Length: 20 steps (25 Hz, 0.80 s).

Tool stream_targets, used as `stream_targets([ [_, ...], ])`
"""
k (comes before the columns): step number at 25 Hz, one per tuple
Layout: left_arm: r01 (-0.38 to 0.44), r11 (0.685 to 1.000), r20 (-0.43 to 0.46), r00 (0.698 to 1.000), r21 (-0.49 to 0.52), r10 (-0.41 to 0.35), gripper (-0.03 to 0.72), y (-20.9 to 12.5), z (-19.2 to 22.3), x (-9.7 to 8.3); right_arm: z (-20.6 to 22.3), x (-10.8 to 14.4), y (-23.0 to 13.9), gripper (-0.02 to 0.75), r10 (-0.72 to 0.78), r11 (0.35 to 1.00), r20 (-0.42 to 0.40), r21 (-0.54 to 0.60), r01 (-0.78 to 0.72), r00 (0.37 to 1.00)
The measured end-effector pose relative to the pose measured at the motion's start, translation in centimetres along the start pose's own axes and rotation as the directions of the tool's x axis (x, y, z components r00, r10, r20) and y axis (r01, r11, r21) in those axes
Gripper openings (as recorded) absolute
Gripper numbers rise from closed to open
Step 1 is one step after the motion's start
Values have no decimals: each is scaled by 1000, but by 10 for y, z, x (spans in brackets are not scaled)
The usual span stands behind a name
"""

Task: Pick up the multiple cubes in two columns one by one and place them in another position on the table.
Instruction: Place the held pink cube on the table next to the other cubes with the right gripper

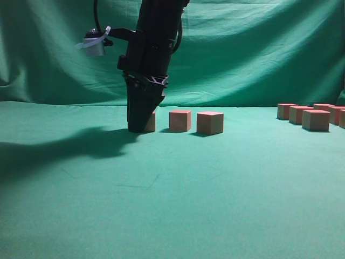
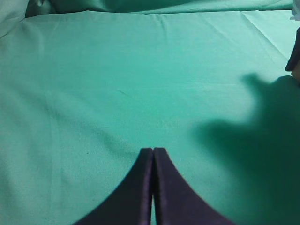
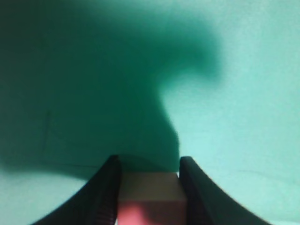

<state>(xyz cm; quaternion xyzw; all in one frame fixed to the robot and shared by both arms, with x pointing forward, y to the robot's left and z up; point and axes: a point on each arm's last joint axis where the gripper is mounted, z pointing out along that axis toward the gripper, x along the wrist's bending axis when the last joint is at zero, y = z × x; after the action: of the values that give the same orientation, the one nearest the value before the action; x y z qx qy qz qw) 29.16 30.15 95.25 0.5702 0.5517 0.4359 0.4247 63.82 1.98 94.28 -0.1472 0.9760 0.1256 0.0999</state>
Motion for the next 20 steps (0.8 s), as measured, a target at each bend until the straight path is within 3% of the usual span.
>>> stream_targets([
  [9, 0, 1000, 0, 1000, 0, 0, 0, 0, 0, 0, 0, 0, 0, 262, 0, 1000, 0, 0, 0, 1000],
  [17, 0, 1000, 0, 1000, 0, 0, 0, 0, 0, 0, -1, -3, 0, 566, 2, 1000, 20, -6, -2, 1000],
  [20, 0, 1000, 0, 1000, 0, 0, 0, 0, 0, 0, -2, -3, 0, 554, 3, 1000, 22, -8, -2, 1000],
])
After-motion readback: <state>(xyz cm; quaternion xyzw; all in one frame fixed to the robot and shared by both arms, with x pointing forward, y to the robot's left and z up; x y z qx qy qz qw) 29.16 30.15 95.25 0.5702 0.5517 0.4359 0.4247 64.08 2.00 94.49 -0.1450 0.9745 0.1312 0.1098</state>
